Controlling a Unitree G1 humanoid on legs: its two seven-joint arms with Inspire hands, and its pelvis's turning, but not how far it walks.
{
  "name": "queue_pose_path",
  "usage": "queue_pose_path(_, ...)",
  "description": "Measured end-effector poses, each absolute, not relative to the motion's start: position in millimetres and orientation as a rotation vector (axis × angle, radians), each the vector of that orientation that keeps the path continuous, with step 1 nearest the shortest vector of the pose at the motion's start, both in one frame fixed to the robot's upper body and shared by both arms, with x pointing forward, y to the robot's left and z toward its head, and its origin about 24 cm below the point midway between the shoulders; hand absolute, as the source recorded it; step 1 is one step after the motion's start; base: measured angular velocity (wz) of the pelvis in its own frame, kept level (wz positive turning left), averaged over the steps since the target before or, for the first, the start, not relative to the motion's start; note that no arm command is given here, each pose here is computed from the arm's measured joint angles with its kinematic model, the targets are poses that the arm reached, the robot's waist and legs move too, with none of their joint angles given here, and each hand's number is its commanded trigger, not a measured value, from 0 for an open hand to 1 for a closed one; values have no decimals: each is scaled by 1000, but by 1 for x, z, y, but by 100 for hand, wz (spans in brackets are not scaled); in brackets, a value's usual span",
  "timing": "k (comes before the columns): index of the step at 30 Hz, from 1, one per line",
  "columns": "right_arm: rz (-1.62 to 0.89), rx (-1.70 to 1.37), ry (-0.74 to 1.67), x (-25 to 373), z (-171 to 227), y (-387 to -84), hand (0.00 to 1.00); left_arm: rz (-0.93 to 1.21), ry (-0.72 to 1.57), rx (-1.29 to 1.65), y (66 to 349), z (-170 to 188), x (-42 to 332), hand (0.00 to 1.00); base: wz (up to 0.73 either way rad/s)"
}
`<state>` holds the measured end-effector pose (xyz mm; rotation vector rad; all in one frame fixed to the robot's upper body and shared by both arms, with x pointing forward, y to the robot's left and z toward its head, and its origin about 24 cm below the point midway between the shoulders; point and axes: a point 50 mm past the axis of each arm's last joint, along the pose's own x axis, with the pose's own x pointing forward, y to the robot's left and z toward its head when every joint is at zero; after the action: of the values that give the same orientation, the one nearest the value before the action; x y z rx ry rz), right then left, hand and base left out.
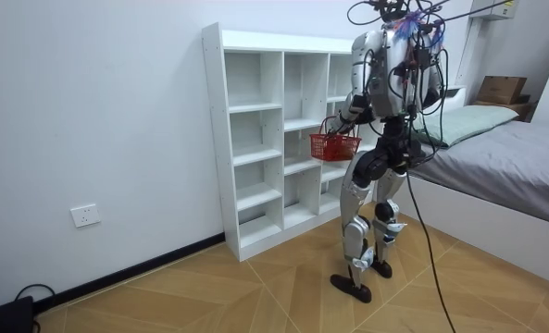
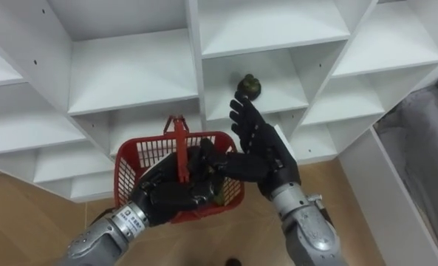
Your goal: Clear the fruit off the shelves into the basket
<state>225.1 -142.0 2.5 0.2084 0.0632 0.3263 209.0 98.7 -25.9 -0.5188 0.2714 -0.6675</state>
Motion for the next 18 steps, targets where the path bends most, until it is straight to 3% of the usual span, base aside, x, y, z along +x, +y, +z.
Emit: queue_pose_path(18,273,156,73,225,1,-143,0,-666,269,-518,98,-25,210,100,0)
